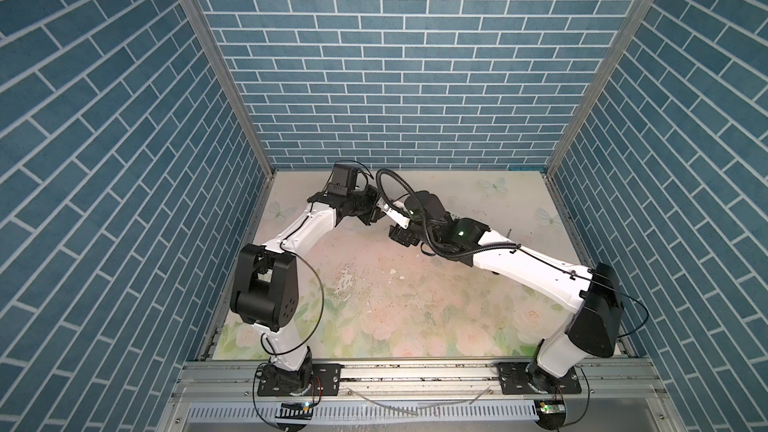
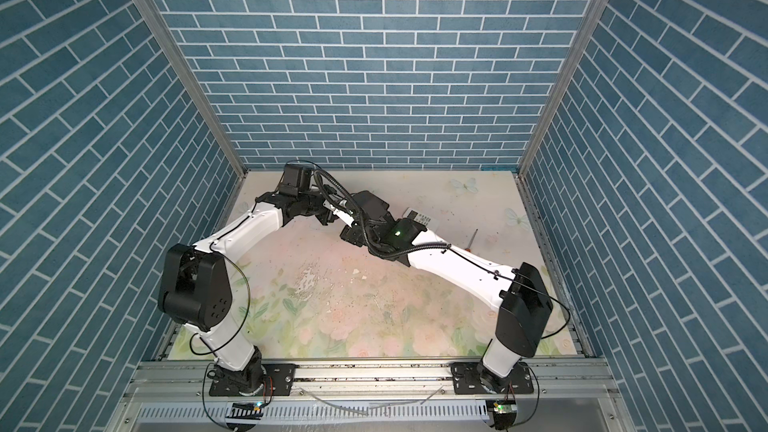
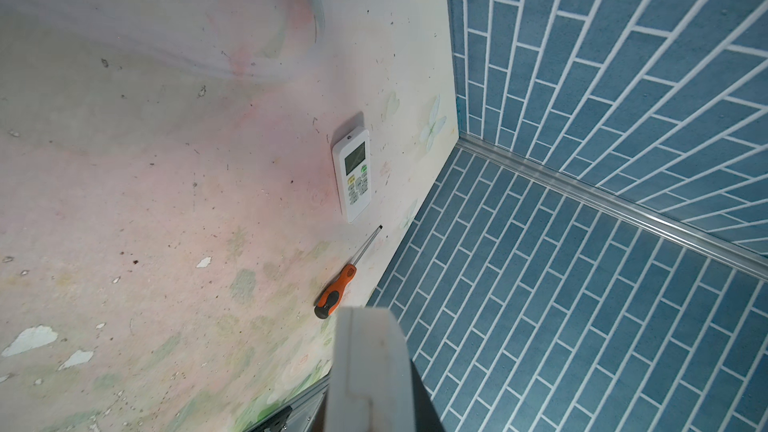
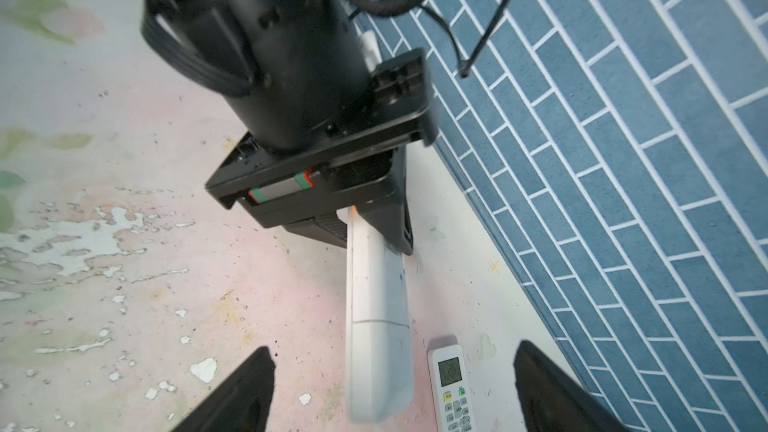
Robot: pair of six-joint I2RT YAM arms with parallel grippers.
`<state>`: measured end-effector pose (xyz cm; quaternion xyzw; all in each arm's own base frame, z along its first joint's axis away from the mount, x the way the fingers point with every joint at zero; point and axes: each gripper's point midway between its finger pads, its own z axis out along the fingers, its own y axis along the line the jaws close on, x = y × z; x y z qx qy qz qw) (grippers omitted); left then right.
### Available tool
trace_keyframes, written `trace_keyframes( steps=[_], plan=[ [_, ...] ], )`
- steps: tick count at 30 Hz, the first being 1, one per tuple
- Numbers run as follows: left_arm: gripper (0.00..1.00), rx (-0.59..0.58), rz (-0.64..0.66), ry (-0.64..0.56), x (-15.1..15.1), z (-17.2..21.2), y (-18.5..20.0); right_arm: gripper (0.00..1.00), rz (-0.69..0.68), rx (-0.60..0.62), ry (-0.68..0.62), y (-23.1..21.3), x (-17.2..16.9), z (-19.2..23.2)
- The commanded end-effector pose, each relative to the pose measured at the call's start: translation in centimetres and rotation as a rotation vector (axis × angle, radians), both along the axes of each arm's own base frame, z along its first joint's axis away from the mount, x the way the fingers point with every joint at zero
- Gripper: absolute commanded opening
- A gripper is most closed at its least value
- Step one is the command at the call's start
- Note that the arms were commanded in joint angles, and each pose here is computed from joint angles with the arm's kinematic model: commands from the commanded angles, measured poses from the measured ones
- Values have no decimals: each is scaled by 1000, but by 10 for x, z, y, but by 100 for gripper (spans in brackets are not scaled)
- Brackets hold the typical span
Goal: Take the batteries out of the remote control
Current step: 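Draw the right gripper back from the remote while left gripper holds it, then bring the right gripper back toward the remote held by the left gripper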
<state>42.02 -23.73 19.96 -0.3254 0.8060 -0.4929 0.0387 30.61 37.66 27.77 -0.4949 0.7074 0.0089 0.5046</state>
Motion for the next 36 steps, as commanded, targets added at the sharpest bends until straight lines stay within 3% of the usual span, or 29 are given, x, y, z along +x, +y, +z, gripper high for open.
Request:
trace_keyframes(
  steps=[1,8,13,17,28,36],
  plan=[
    [0,-33,7,-49,12,2,-1,90,16,111,68,-10,-21,19],
    [0,-40,37,-192,30,11,0,84,-92,334,247,-41,-24,43],
    [0,-61,79,-379,43,24,4,72,-238,643,479,-67,-1,48],
    [0,-61,125,-519,47,37,10,67,-320,823,636,-73,19,39],
    [0,-74,200,-829,40,87,15,65,-339,1136,857,-55,53,10],
    [0,-135,221,-908,30,105,7,63,-292,1206,896,-39,67,6]
  ],
)
